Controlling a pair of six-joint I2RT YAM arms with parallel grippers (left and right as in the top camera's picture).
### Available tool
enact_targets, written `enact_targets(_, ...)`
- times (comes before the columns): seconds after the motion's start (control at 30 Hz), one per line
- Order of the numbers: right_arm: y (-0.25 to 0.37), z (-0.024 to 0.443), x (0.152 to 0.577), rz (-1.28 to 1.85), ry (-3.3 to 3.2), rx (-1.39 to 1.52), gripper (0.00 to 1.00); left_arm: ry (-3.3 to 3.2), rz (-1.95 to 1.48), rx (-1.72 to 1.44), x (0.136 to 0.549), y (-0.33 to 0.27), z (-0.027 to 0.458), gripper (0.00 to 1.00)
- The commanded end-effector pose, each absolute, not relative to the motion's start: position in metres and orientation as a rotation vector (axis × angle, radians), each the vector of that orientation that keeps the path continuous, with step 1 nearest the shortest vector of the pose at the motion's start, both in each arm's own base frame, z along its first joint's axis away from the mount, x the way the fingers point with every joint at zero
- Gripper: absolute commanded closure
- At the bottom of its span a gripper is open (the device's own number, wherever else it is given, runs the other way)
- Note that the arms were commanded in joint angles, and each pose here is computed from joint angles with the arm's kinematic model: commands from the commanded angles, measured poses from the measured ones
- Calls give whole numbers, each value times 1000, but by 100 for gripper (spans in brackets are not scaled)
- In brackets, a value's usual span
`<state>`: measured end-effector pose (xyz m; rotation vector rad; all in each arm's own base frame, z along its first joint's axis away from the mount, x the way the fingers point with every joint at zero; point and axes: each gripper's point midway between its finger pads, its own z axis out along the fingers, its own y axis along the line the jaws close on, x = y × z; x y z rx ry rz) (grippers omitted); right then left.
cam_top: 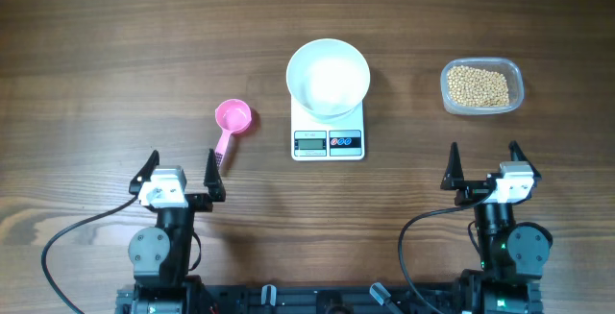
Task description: Scoop item into bowl and weigh 150g on scale
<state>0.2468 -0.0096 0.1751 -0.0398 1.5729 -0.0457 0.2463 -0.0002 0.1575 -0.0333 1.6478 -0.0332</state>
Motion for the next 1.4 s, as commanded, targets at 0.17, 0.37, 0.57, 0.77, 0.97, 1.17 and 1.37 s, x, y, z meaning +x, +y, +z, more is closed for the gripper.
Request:
enact_targets(0.17, -6, 176, 247, -45, 1565, -64, 0, 1648, -24, -7, 246, -2, 156, 0)
enact_targets(0.37, -6, 176, 247, -45, 1565, -64, 1, 1648, -25, -7, 246, -2, 156, 0)
enact_targets(0.57, -6, 176, 247, -45, 1565, -64, 0, 1648, -25, -7, 246, -2, 156, 0)
enact_targets(0.77, -6, 176, 247, -45, 1565, -64, 0, 1648, -25, -7, 246, -2, 156, 0)
enact_targets(0.97, -6, 176, 247, -45, 1565, -64, 0, 1640, -26, -7, 246, -2, 158, 0)
enact_targets(1.17, -6, 176, 247, -45, 1565, -64, 0, 1615, -271, 137, 241, -44, 164, 0)
enact_targets(1.37, -6, 176, 247, -45, 1565, -64, 0, 1389, -399, 342, 224, -79, 214, 0)
